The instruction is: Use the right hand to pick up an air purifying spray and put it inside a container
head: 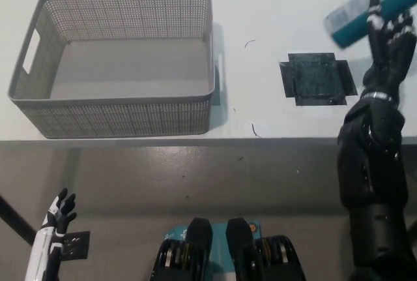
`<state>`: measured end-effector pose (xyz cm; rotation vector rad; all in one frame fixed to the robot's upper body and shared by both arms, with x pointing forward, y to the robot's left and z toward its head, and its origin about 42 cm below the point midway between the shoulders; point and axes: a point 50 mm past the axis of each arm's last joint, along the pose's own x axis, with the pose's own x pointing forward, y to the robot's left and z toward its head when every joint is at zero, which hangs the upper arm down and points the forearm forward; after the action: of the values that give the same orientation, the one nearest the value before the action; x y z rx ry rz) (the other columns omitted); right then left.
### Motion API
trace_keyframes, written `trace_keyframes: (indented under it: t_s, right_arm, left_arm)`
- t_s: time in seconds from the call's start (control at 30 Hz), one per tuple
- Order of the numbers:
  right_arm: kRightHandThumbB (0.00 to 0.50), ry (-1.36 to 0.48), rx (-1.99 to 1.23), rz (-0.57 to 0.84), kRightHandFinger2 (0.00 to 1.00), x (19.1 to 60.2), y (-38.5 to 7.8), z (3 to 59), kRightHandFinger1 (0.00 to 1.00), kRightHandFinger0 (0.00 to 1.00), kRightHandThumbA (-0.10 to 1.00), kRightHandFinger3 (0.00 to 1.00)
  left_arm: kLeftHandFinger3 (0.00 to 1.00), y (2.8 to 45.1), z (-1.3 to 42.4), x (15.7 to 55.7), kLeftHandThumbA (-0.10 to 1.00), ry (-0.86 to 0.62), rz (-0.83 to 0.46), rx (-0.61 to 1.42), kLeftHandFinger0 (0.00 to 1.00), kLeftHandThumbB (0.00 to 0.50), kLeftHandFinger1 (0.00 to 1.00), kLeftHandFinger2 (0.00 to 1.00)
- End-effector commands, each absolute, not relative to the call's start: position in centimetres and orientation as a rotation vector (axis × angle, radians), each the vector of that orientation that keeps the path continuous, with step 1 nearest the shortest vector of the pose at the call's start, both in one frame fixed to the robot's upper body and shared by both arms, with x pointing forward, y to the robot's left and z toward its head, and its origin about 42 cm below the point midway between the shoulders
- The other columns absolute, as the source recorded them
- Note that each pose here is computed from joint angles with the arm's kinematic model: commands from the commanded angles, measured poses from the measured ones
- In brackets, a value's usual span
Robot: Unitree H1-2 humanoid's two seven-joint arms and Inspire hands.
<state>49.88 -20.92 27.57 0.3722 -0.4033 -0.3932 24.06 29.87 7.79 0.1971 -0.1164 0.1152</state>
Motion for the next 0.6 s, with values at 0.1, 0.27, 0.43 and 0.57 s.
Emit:
trace_keyframes:
  t_s: [0.1, 0.27, 0.43, 0.57]
  right_arm:
    - [0.337, -0.673, 0.335, -0.193, 0.48, 50.8, -14.5, 40.7, 0.42, 0.40, -0.10, 0.44]
    - [0.379, -0.632, 0.313, -0.118, 0.40, 52.0, -10.1, 42.1, 0.33, 0.32, -0.10, 0.42]
    - [0.353, -0.599, 0.253, -0.021, 0.39, 52.4, -4.8, 42.6, 0.33, 0.33, -0.10, 0.44]
    - [0.365, -0.550, 0.227, 0.054, 0.37, 52.4, -1.0, 42.3, 0.32, 0.34, -0.10, 0.42]
  left_arm:
    - [1.00, 30.8, 8.6, 24.0, 1.00, -0.151, 0.109, 0.245, 1.00, 0.070, 1.00, 1.00]
    - [1.00, 30.9, 8.9, 24.3, 1.00, -0.157, 0.104, 0.234, 1.00, 0.066, 1.00, 1.00]
    - [1.00, 30.6, 9.0, 24.7, 1.00, -0.172, 0.085, 0.233, 1.00, 0.095, 1.00, 1.00]
    - [1.00, 30.4, 9.3, 25.0, 1.00, -0.178, 0.083, 0.245, 1.00, 0.100, 1.00, 1.00]
